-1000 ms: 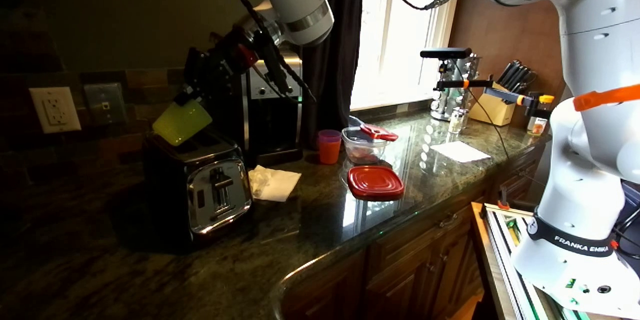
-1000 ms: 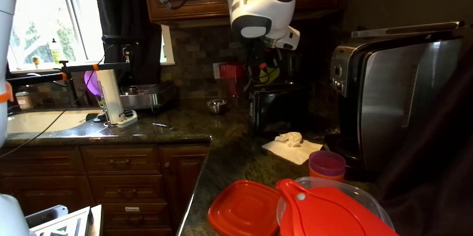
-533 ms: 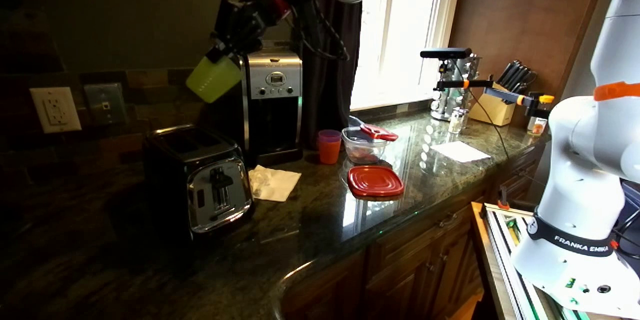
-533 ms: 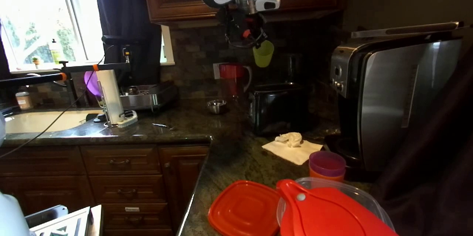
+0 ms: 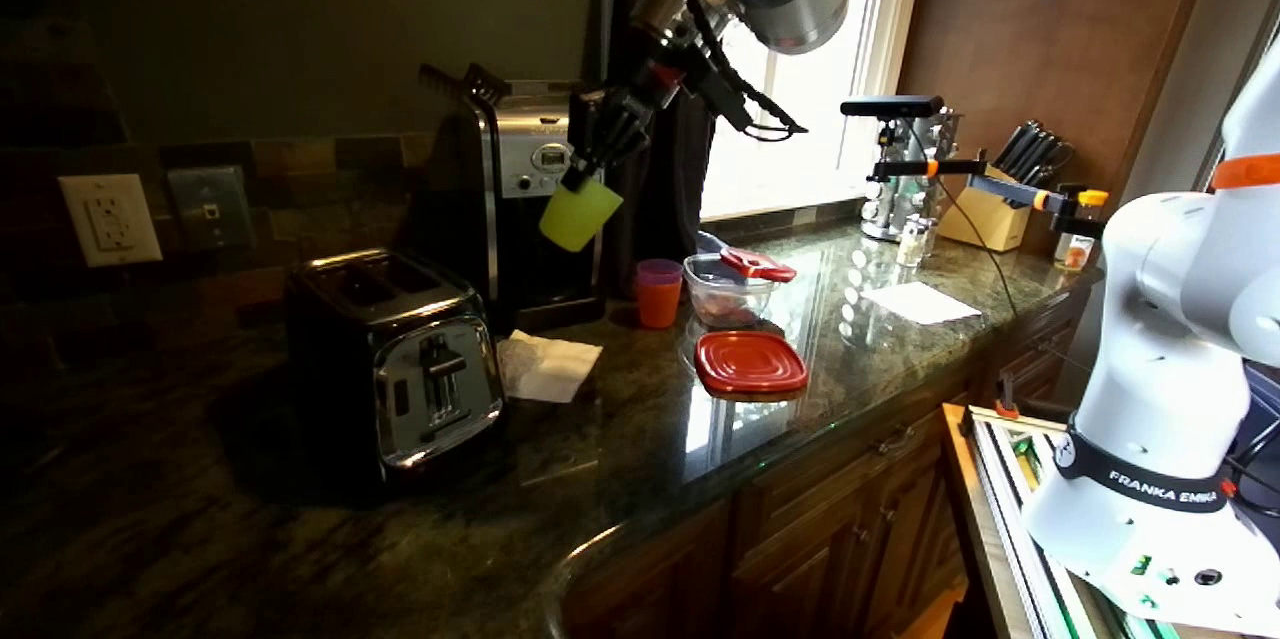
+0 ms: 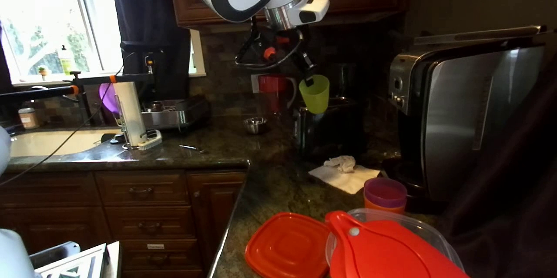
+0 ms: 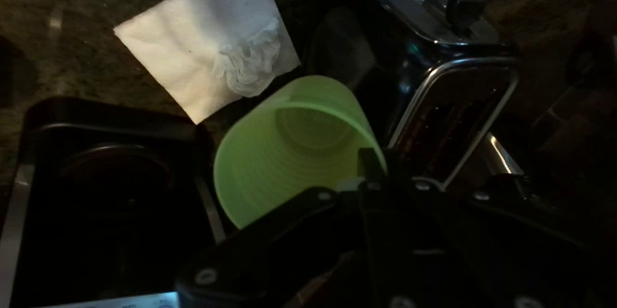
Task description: Stack the yellow cup with the orange cup
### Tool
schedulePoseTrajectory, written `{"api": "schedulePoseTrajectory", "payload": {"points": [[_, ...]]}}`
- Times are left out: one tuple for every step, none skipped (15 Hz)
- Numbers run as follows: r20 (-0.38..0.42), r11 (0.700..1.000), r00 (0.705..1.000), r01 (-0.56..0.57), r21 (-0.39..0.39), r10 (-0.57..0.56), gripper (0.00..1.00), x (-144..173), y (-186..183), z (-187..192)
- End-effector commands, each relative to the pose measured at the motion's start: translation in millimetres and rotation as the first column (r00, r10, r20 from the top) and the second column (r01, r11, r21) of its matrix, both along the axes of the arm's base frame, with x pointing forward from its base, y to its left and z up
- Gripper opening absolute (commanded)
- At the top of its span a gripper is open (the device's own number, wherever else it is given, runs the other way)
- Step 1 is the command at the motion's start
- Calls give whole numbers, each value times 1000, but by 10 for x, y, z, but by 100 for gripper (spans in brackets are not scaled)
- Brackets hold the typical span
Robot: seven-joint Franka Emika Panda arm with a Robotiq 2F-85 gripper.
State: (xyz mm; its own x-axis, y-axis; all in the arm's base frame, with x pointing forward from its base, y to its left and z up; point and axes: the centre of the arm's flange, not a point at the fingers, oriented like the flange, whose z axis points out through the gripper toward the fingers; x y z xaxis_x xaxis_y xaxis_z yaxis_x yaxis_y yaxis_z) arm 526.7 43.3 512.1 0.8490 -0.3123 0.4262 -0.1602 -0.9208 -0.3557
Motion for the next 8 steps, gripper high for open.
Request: {"api": "schedulePoseTrajectory", "payload": {"points": [[-8, 999, 1000, 0, -41, 0, 1, 54, -5, -25], [-39, 995, 999, 24, -98, -28, 1, 127, -114, -55], [-79, 989, 996, 33, -145, -45, 1, 157, -226, -75], [-93, 978, 993, 52, -201, -72, 1, 170, -370, -100], [-115, 967, 988, 68, -247, -99, 1, 171, -550, -121], [-147, 954, 981, 77, -290, -124, 1, 168, -716, -137], [-181, 940, 972, 81, -331, -147, 1, 173, -849, -147], [-224, 928, 960, 78, -365, -169, 1, 163, -960, -161]]}}
